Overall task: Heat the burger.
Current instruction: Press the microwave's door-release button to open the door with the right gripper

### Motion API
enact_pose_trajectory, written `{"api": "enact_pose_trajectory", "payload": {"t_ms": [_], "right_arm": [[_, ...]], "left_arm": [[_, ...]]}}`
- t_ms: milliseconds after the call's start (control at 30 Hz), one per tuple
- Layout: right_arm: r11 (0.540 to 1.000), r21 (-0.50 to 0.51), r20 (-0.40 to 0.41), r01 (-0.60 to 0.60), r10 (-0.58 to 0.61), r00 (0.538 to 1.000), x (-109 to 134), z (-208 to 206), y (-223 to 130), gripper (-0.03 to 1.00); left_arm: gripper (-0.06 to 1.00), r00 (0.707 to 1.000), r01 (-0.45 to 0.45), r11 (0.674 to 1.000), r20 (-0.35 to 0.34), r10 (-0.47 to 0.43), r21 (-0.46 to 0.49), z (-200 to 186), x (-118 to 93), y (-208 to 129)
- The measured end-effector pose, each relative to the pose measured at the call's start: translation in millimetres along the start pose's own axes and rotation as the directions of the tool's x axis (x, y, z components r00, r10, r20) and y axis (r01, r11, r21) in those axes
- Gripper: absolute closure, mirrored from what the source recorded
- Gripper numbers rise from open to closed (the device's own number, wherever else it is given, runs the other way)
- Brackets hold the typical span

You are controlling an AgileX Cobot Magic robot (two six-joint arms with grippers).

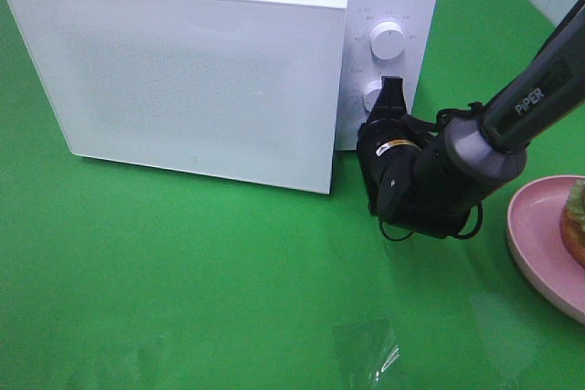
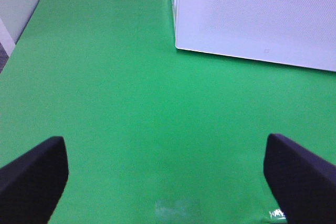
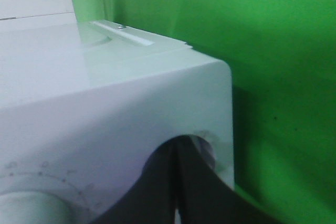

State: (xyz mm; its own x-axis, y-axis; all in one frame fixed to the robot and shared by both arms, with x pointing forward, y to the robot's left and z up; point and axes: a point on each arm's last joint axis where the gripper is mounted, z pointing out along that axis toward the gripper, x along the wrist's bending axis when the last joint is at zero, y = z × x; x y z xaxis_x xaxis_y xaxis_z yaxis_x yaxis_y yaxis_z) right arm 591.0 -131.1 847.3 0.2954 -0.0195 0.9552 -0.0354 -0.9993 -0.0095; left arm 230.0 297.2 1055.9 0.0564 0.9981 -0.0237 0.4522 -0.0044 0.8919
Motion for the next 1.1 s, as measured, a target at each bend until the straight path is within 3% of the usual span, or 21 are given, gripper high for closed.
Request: {"api": "enact_pose_trajectory", "payload": {"t_ms": [967,1100], "right_arm": [[1.0,-0.002,0.009,0.02,-0.02,1.0,-0.4,-3.7,-5.5,0.97],[0.998,0.036,0.002,0.06,-0.06,0.998,1.8,-9.8,-1.5,0.97]], "left_arm": [[0.02,1.0,0.0,1.0,0.001,0.0,0.0,0.0,-0.1,0.0],[0.02,1.0,0.0,1.0,0.001,0.0,0.0,0.0,-0.1,0.0]]}}
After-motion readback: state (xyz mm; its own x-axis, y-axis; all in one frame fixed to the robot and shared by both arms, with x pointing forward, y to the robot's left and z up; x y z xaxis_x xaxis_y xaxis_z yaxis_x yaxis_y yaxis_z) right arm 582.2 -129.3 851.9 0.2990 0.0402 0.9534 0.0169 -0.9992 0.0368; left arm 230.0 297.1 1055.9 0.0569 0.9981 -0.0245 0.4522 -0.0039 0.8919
